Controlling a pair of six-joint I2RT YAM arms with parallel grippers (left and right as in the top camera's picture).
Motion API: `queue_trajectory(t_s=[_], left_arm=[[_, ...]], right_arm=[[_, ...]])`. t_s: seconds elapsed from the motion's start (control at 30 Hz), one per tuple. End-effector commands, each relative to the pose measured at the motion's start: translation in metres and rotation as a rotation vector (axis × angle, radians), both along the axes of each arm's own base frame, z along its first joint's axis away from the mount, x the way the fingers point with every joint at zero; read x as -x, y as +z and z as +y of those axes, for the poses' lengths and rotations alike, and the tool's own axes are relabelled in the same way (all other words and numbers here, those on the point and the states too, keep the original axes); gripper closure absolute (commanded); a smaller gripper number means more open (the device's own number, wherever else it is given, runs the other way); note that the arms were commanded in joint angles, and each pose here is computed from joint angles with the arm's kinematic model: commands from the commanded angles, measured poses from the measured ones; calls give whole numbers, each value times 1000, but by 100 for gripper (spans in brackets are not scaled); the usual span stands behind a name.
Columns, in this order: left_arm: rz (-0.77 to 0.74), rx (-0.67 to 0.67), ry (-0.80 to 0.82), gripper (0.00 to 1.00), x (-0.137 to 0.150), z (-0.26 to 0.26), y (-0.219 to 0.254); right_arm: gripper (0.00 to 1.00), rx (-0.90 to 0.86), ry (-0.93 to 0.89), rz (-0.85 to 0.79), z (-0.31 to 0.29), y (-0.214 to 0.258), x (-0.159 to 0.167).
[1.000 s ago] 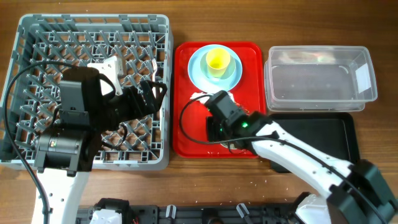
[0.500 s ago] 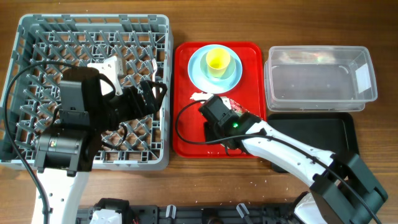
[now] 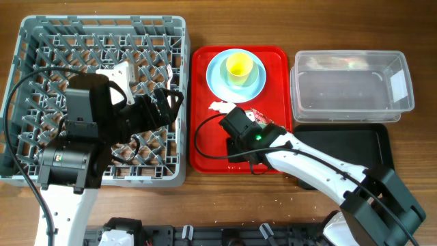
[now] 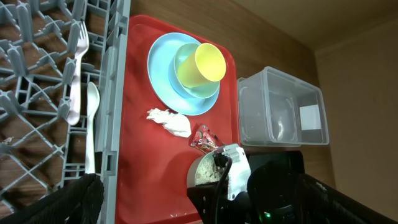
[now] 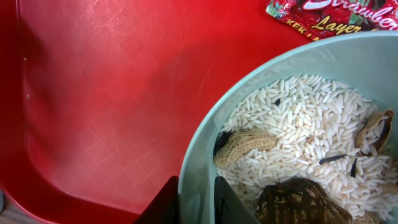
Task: Sort waste into correct bins and load items into the dishwasher rack
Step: 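Lift the bowl and move it over the black tray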
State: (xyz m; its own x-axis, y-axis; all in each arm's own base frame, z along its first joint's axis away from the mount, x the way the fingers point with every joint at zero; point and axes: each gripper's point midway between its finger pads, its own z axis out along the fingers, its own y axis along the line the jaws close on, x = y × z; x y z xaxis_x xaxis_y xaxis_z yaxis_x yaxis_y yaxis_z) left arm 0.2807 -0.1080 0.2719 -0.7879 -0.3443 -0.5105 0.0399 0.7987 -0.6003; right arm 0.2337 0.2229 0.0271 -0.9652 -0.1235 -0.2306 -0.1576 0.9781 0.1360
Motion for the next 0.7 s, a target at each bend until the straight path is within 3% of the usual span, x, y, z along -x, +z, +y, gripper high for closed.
queue_trajectory(t_s=[0.0, 0.07, 0.17, 0.4, 0.53, 0.67], left_arm=[[-6, 16, 2, 0, 0, 0, 5], [-6, 16, 2, 0, 0, 0, 5], [-6, 16, 2, 0, 0, 0, 5], [-6, 16, 2, 0, 0, 0, 5], [-6, 16, 2, 0, 0, 0, 5], [-6, 16, 2, 0, 0, 0, 5]], right_arm=[[81, 0, -22, 22, 0, -4, 4], [82, -4, -22, 18, 1, -4, 3], [96, -56, -13, 12, 12, 5, -1], [96, -191, 60, -144, 33, 95, -21], [96, -221, 10, -227, -3, 151, -12], [96, -179, -152, -259, -75, 177, -3]])
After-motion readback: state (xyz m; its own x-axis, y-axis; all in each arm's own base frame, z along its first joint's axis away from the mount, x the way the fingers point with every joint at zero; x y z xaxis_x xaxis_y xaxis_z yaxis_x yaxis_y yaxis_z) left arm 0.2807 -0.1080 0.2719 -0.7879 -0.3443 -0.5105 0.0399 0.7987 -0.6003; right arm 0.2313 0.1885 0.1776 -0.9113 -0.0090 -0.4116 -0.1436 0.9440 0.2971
